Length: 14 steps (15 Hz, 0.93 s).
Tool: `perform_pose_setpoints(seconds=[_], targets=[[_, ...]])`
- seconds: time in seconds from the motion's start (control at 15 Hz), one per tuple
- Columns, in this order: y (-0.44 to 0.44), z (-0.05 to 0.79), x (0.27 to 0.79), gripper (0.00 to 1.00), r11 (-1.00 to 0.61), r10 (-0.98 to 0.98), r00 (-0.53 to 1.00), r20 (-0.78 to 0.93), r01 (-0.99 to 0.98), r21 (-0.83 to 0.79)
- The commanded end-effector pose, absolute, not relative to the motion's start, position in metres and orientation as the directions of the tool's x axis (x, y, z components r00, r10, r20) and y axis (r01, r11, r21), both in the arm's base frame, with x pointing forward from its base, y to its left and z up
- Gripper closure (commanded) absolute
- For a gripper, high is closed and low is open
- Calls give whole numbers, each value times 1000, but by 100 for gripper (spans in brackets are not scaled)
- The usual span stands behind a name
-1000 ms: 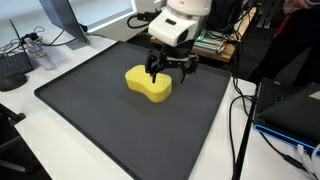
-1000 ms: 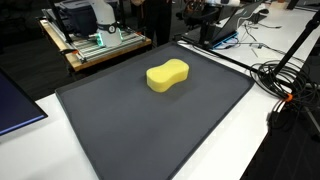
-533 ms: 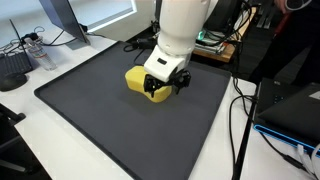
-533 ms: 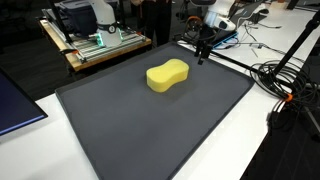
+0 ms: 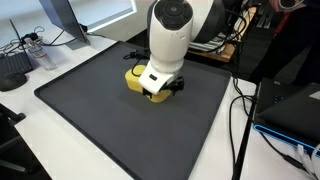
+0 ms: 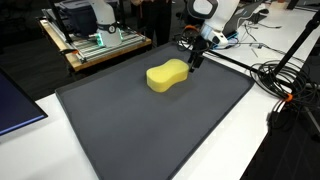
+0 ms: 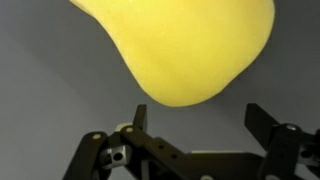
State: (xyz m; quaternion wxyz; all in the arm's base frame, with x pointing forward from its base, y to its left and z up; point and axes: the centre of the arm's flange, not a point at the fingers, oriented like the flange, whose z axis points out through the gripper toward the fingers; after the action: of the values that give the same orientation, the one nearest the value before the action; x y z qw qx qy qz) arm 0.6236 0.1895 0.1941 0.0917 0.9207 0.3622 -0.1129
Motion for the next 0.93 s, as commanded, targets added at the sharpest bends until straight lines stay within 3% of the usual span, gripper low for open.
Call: perform_pose_setpoints(seconds=[0.0,0.67,0.73,0.87], targets=[[183,194,636,0,-739,626,724,-289,669,76],[174,182,641,0,-761,575,711,-404,647,56],[175,180,642,25,-763,573,710,-408,645,50],[175,178,642,32,-765,571,708,-415,642,44]])
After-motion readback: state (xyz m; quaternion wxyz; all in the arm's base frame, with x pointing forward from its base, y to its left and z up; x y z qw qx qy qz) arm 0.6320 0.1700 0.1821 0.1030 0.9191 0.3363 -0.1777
